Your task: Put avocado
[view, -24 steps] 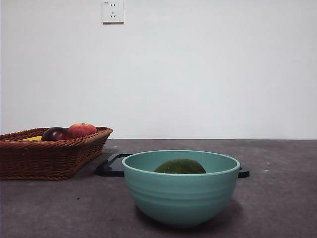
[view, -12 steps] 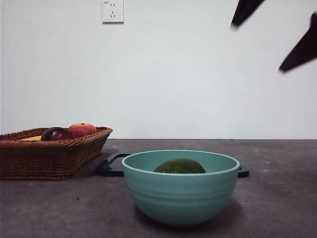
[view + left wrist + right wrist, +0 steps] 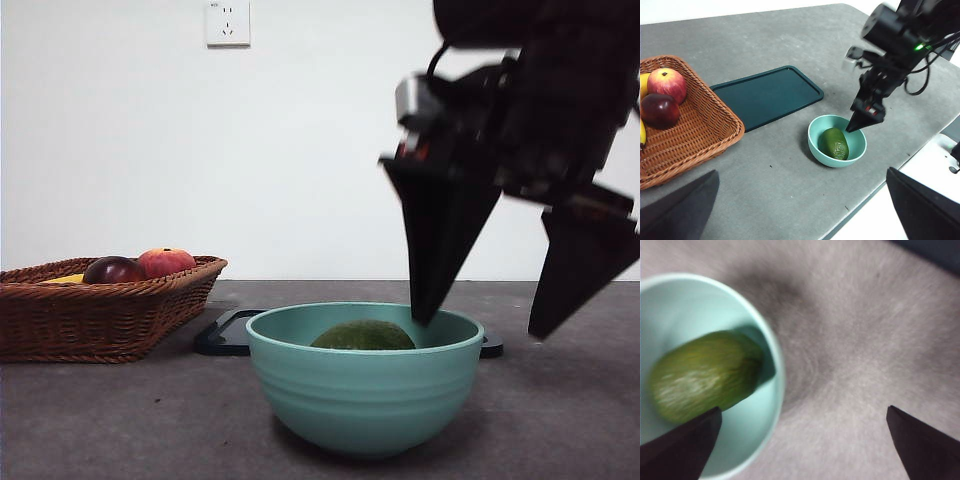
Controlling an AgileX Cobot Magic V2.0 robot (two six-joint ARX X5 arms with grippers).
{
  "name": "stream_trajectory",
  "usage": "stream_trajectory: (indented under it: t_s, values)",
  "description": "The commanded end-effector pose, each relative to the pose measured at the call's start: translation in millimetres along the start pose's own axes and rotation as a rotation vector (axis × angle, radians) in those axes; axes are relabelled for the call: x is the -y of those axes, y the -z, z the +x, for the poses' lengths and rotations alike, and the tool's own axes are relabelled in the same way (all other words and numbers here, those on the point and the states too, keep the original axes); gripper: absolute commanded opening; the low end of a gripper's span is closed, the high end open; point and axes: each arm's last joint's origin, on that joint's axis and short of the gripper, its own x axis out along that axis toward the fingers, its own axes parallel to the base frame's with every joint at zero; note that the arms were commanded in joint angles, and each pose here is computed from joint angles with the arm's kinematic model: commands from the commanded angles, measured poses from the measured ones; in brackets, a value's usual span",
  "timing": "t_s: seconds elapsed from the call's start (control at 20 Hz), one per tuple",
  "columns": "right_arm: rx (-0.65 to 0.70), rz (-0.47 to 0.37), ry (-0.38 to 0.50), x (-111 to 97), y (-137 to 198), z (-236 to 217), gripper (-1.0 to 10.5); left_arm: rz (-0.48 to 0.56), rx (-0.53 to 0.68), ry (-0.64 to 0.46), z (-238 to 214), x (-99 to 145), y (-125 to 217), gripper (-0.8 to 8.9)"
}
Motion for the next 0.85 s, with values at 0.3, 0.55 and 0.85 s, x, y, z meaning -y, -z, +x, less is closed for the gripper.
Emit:
stream_trajectory:
  t_s: [0.3, 0.55, 0.85]
  values:
    - [-0.041, 0.019, 0.009, -1.3, -8.7, 22.6, 5.0, 0.002, 0.012, 0.006, -0.4, 0.4, -3.1, 4.91]
    - [-0.035, 0.022, -0.032, -3.2, -10.8, 25.2, 0.5, 0.003, 0.012, 0.006, -0.4, 0.4, -3.1, 4.91]
    - [-0.009, 0.089, -0.008, -5.3, -21.8, 13.6, 0.1, 0.005, 0.014, 0.006, -0.4, 0.5, -3.2, 4.91]
